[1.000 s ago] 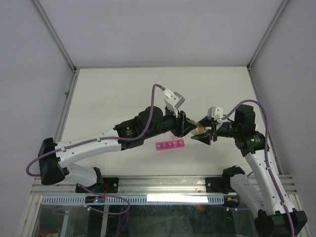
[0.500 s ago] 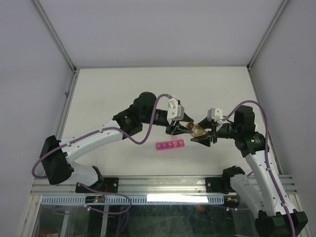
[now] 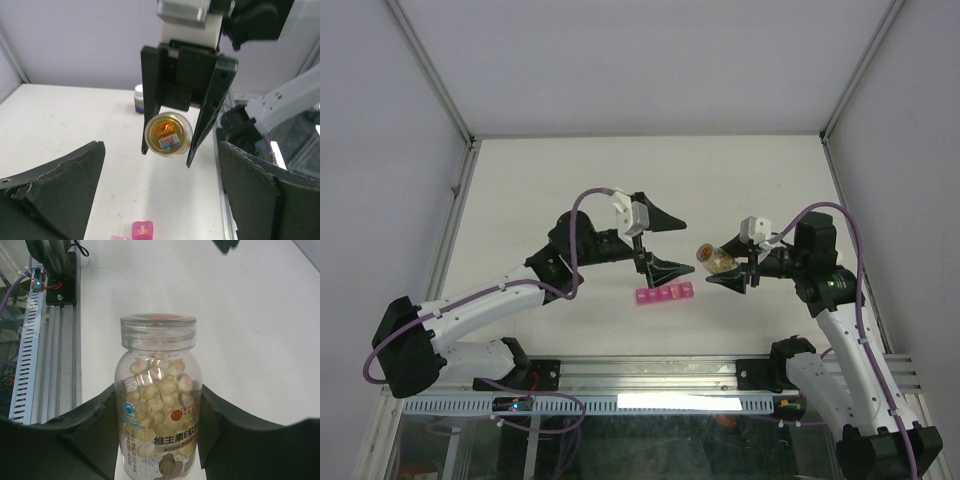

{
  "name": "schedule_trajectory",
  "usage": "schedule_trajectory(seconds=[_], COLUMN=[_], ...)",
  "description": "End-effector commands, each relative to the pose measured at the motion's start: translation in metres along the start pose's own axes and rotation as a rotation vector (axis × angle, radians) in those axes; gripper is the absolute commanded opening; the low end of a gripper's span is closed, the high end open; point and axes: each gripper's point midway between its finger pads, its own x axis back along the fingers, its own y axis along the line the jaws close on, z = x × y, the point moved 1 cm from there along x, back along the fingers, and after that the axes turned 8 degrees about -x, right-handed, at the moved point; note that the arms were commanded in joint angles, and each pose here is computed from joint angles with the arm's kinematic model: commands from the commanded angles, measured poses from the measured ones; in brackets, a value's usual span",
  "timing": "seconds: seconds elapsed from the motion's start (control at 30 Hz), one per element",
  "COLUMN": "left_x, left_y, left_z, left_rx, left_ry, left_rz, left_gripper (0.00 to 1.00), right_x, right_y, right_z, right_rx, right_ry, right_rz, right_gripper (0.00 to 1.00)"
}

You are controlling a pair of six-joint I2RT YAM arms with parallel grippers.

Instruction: Sort the pills into containers

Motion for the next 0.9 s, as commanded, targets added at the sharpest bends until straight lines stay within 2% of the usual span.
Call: schedule_trajectory(seconds=[0.0, 0.2, 0.33, 0.6, 0.87], left_x=[0.018, 0.037, 0.038, 0.018, 0.005], left_y=[0.007, -0.011, -0.008, -0.007, -0.021], left_z=[-0.058, -0.055, -0.051, -0.027, -0.037], left_rx=[0.143, 0.369, 0.463, 0.386, 0.443], left_ry=[-0.216, -0.31, -0.317, -0.131, -0.184], left_rz=[-0.129, -0.119, -0.164, -0.37, -0.271], left_gripper=[0.99, 0.99, 0.97, 0.92, 0.96], right_x=[0.003, 0.003, 0.003, 0.004, 0.004], right_y=[-0.004, -0.004, -0.004, -0.004, -0.005], right_z=[-0.025, -0.024, -0.024, -0.025, -0.024], right_rx=[0.098, 0.097, 0.097, 0.099, 0.097], right_ry=[-0.043, -0.042, -0.043, -0.045, -0.043], right_rz=[0.016, 0.015, 0.016, 0.016, 0.016], right_gripper=[0.0, 0.0, 0.0, 0.0, 0.0])
